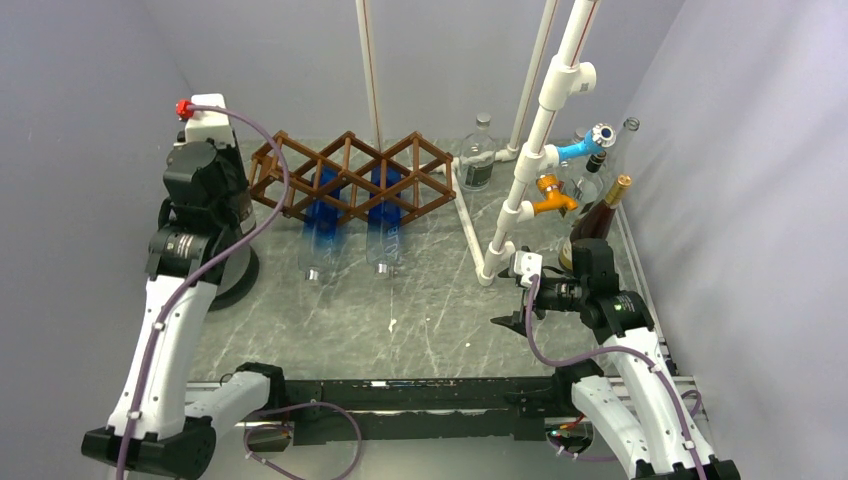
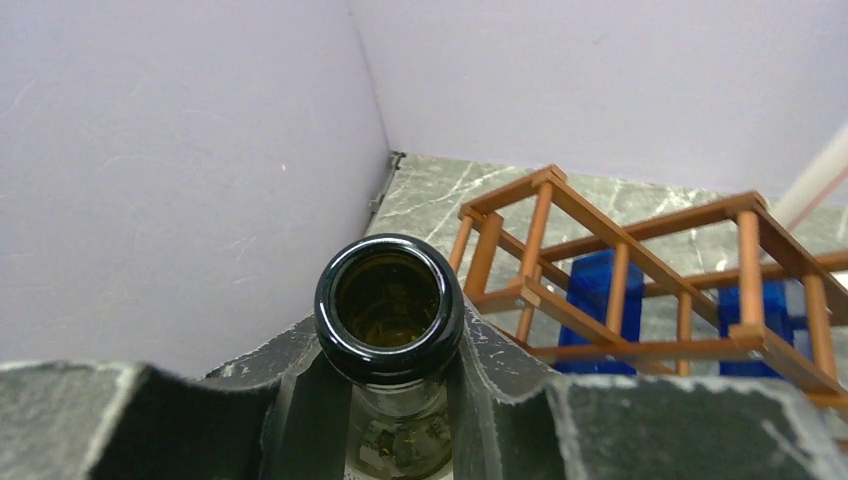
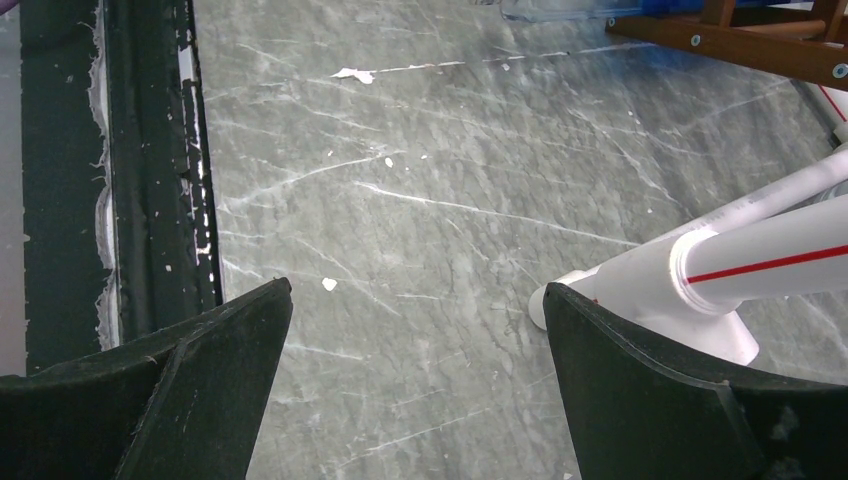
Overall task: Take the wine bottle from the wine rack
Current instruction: Place the wine bottle at the center of the board.
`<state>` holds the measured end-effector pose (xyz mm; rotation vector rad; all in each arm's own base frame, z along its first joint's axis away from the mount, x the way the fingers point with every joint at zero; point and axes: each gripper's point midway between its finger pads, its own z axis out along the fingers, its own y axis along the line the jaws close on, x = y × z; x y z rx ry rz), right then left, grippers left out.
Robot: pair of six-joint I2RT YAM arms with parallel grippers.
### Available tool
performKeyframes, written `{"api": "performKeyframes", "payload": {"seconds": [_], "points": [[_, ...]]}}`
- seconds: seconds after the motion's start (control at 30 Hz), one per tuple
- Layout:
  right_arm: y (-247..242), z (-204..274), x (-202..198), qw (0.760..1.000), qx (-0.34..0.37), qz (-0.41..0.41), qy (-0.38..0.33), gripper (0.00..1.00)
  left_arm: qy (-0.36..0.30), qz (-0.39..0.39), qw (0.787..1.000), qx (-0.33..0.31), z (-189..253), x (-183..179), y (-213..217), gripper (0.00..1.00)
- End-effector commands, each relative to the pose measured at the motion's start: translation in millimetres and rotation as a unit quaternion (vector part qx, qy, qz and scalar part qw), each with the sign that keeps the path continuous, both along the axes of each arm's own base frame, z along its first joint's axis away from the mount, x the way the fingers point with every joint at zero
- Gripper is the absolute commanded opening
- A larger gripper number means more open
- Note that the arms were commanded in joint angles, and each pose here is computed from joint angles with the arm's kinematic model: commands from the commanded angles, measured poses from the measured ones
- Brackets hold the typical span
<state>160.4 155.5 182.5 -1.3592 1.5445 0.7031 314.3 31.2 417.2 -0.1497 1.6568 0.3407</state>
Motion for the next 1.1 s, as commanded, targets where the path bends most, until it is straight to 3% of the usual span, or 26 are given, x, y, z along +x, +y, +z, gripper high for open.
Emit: {"api": "performKeyframes", "payload": {"seconds": [0.0,0.47,0.73,1.07], "points": [[4,10,-1,1.0,0.012,0.014,-0.021,1.0,-0.144,0.03,0.989,-0.016,82,4,17,0.0],[5,11,-4,0.999,0.015,0.022,-0.024,1.0,-0.175,0.11,0.978,-0.003,89,38,72,0.0],[3,7,-2,1.0,0.009,0.018,-0.023,1.0,-0.206,0.104,0.973,-0.023,85,68,95,0.0],[3,4,-2,1.0,0.005,0.021,-0.022,1.0,-0.18,0.076,0.98,-0.034,56,119,115,0.0]]}}
